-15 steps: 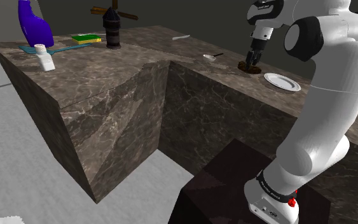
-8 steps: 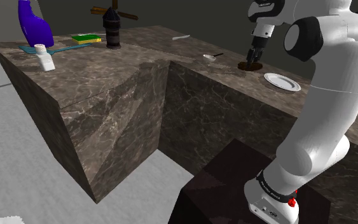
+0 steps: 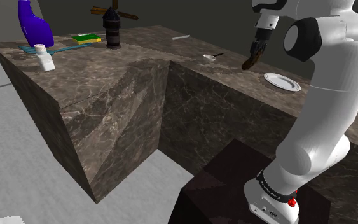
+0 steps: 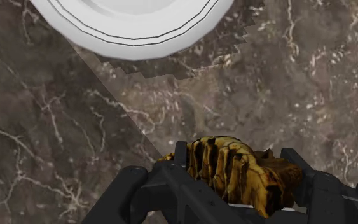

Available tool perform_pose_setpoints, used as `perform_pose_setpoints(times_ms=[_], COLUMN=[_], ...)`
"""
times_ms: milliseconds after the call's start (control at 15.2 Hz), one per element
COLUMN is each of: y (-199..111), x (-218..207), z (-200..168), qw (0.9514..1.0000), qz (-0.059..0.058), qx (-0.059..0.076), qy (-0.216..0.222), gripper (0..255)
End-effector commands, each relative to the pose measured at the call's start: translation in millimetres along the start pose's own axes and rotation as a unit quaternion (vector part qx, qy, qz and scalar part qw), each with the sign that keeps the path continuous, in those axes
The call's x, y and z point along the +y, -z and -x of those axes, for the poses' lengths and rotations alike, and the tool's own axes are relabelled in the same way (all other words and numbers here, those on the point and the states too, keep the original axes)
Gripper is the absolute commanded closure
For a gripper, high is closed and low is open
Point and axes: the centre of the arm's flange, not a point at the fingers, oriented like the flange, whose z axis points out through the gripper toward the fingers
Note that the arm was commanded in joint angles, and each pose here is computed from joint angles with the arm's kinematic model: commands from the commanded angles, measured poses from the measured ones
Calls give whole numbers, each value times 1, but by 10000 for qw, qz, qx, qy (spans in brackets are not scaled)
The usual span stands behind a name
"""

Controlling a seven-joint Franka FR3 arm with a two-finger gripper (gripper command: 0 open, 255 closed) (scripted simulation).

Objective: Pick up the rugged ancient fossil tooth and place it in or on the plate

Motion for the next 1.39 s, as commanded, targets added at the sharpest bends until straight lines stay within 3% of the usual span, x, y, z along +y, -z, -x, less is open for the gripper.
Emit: perform_pose_setpoints(times_ms=[0, 396, 1320], y=[10, 38, 29], x=[-1, -5, 66], z=[1, 6, 176], qw=[10000, 10000, 10000], qz=[0, 0, 0], qx=[0, 0, 0], qy=[0, 0, 0], gripper=[255, 255, 255])
